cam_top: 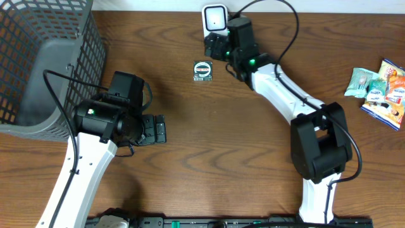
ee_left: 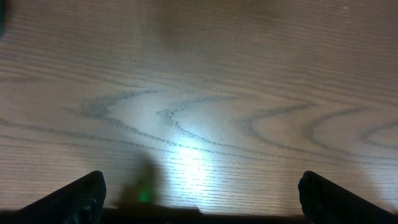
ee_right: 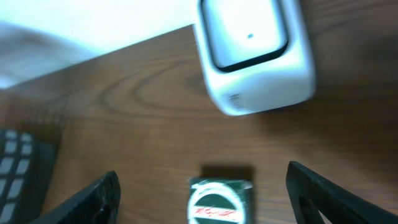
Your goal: Scan the item barcode
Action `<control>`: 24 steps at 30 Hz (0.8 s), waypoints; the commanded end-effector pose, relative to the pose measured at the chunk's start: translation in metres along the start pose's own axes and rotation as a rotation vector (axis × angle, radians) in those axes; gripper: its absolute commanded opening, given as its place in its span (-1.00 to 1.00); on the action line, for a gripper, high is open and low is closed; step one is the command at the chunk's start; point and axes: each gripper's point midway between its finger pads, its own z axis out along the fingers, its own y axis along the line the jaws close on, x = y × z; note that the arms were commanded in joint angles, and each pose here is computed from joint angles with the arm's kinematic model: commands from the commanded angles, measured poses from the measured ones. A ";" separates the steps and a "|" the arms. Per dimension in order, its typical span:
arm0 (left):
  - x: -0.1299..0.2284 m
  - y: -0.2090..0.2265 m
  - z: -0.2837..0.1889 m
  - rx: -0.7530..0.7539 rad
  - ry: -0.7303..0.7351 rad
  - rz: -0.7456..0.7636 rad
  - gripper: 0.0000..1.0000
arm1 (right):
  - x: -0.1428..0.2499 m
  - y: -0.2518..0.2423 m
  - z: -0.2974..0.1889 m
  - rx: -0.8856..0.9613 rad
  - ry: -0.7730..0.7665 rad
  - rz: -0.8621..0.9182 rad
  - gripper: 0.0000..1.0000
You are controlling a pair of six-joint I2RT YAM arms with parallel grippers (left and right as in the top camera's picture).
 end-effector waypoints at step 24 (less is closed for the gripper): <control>0.001 0.000 0.000 0.006 0.006 -0.012 0.96 | 0.002 0.040 -0.010 0.050 0.165 -0.174 0.95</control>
